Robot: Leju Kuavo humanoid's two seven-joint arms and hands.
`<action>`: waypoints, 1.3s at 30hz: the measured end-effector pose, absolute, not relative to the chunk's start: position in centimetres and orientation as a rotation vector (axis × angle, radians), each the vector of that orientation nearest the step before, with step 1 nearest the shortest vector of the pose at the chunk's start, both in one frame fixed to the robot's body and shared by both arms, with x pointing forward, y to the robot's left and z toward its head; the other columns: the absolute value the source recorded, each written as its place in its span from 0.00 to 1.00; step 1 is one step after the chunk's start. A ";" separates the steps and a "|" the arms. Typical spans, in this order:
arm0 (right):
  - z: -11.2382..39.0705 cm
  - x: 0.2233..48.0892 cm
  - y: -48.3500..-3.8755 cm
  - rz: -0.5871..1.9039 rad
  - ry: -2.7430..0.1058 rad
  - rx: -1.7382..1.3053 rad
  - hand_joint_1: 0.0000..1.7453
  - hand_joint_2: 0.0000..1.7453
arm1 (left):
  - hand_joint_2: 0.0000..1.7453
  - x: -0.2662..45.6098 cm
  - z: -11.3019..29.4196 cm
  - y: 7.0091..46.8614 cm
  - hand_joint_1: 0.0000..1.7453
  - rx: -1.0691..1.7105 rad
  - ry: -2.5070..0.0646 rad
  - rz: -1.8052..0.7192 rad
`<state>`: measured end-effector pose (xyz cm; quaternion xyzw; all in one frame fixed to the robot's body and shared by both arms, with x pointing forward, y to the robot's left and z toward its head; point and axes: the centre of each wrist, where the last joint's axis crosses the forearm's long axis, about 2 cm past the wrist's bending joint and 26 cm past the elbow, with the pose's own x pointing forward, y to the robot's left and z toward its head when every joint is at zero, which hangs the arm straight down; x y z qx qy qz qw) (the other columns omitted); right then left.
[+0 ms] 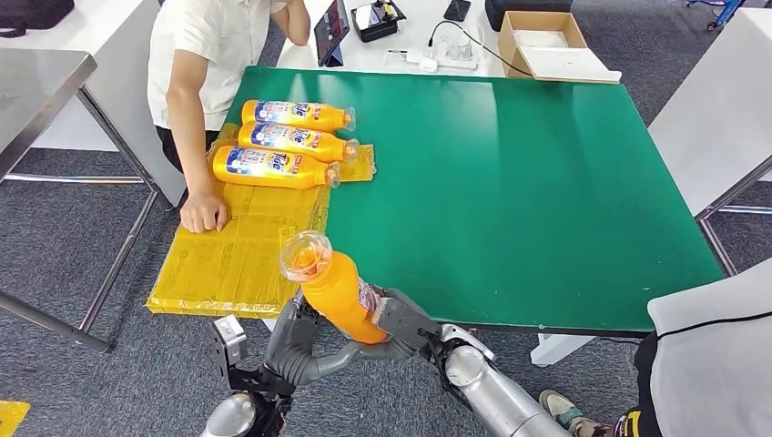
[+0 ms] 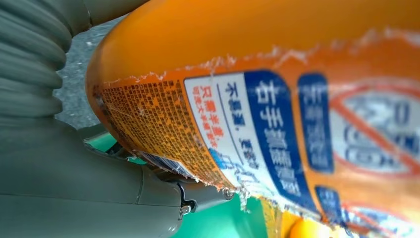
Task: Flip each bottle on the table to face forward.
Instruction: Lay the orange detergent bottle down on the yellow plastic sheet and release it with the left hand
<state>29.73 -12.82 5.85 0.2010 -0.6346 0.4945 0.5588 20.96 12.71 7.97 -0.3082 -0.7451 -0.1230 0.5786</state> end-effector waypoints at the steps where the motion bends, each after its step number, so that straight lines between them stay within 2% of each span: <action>1: 5.8 29.7 -12.7 1.177 -1.491 0.472 1.00 1.00 | 1.00 20.9 8.0 12.6 0.00 -0.725 -1.737 -0.272; 14: 5.6 29.0 -11.9 1.172 -1.523 0.594 1.00 1.00 | 1.00 21.7 9.2 11.6 0.00 -0.863 -1.704 -0.076; 15: 5.6 29.0 -11.9 1.172 -1.526 0.600 1.00 1.00 | 1.00 21.7 9.3 11.6 0.07 -0.867 -1.702 -0.073; 18: 5.7 28.9 -11.8 1.176 -1.551 0.628 1.00 1.00 | 1.00 21.9 9.5 11.5 0.73 -0.891 -1.691 -0.068; 19: 5.7 28.9 -11.8 1.176 -1.558 0.636 1.00 1.00 | 1.00 21.9 9.5 11.5 0.89 -0.901 -1.689 -0.068; 26: 5.8 29.1 -11.8 1.176 -1.571 0.646 1.00 1.00 | 1.00 22.3 9.7 11.6 1.00 -0.948 -1.693 -0.069; 39: 7.0 30.2 -11.5 1.254 -1.471 0.607 0.99 1.00 | 1.00 22.5 9.5 12.0 1.00 -0.859 -1.800 -0.203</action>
